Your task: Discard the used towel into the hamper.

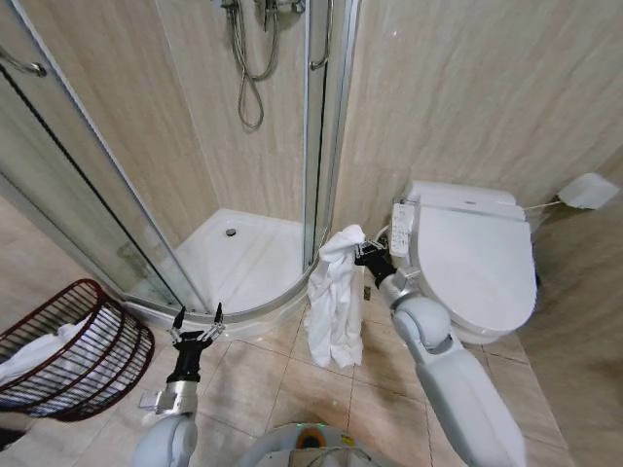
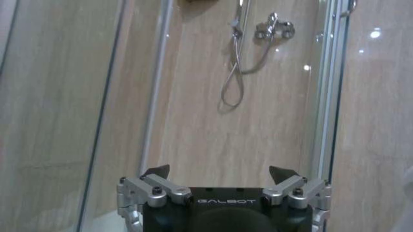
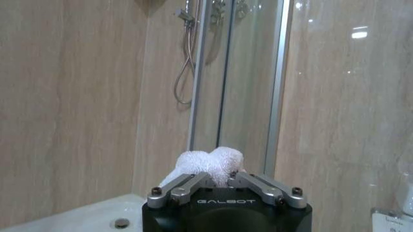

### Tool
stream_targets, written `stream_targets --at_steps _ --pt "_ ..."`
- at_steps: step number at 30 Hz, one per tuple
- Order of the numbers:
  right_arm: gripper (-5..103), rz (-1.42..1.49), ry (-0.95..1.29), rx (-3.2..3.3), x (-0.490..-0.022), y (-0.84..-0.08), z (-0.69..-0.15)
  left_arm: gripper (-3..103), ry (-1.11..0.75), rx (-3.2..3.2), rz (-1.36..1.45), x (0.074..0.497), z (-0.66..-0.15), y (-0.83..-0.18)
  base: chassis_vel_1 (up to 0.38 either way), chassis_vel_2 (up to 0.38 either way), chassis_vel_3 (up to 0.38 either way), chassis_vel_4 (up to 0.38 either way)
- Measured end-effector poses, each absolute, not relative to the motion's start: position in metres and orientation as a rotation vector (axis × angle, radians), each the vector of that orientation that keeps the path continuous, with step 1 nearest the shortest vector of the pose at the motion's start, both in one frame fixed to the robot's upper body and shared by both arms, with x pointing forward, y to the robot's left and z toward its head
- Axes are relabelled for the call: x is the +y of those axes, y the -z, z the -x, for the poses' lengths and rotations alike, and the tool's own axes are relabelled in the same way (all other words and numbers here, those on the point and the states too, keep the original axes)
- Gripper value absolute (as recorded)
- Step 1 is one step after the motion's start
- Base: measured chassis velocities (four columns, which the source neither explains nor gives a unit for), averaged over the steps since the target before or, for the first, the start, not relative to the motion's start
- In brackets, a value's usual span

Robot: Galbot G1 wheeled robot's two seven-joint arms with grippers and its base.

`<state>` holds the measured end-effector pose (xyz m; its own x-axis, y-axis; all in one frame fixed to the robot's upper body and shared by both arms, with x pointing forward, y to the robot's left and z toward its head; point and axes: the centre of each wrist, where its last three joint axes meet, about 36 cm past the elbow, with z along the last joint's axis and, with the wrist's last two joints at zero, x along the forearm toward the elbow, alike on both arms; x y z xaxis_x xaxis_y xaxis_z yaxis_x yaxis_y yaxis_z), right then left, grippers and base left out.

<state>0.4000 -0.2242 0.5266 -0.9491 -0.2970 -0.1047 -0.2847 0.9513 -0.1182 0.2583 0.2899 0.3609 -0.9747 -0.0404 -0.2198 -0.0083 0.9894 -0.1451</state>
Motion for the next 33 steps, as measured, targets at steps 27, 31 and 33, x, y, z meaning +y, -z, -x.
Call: stream_targets --at_steps 27,31,33 --pt "4 0.511 0.107 2.901 -0.204 -0.544 -0.34 100 0.228 2.908 -0.001 0.296 -0.264 -0.358 0.009 0.009 0.009 0.01" --pt "4 0.521 0.109 2.886 -0.201 -0.549 -0.329 100 0.227 2.908 -0.012 0.296 -0.265 -0.358 0.073 0.062 0.057 0.074" --pt "4 0.527 0.112 2.882 -0.199 -0.551 -0.323 100 0.225 2.909 -0.016 0.297 -0.266 -0.357 0.09 0.077 0.07 0.087"
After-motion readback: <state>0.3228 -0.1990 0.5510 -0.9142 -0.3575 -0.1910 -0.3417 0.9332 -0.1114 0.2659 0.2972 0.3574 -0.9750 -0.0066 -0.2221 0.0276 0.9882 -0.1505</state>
